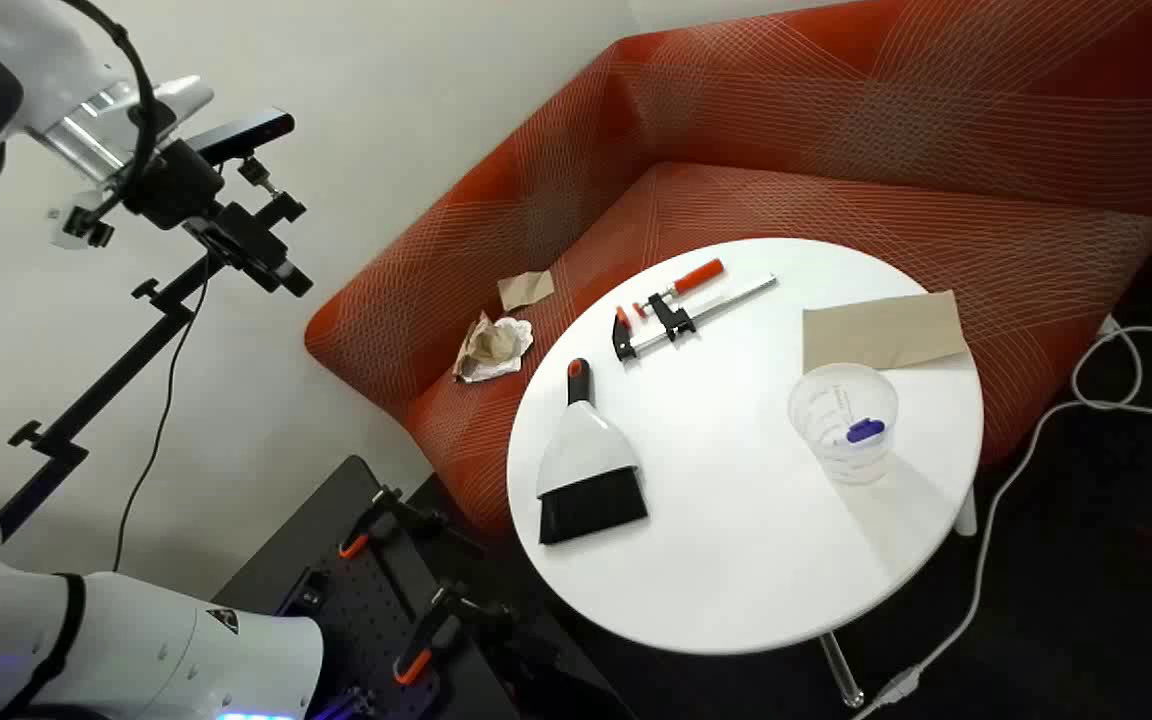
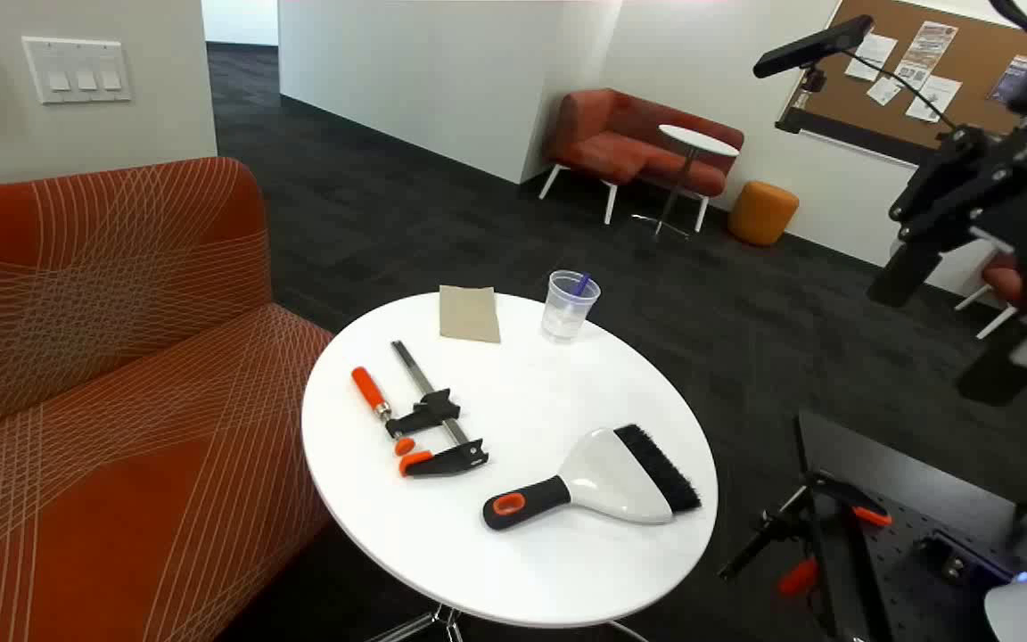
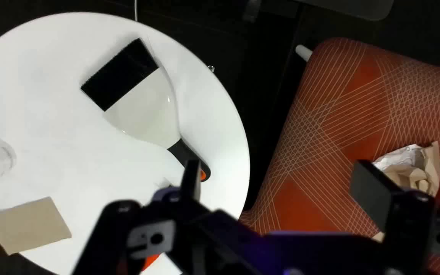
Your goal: Take the pen out of the cup and put it in the center of the table
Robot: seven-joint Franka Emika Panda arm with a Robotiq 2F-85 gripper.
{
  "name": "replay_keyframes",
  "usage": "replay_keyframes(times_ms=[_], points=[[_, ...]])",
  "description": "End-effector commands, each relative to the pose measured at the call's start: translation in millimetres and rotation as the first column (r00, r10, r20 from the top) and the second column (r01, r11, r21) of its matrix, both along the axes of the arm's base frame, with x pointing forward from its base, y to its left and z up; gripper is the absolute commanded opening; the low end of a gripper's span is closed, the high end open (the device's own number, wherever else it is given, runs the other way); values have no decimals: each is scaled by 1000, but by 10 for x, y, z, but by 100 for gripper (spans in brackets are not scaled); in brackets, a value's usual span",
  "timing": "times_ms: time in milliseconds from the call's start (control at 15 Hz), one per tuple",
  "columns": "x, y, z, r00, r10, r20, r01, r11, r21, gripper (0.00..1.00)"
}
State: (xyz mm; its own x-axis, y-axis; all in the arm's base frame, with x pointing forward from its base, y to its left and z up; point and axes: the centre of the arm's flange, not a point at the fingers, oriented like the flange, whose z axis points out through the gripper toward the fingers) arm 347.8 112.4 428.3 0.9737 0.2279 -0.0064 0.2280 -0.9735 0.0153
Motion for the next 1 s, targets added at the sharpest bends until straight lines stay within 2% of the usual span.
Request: replay_keyframes(times_ms=[0,733,933], points=[[0,0,0,1000,0,0,0,1000,0,100],[0,0,0,1000,0,0,0,1000,0,100],[209,-129,130,996,-70,50,70,997,17,100]])
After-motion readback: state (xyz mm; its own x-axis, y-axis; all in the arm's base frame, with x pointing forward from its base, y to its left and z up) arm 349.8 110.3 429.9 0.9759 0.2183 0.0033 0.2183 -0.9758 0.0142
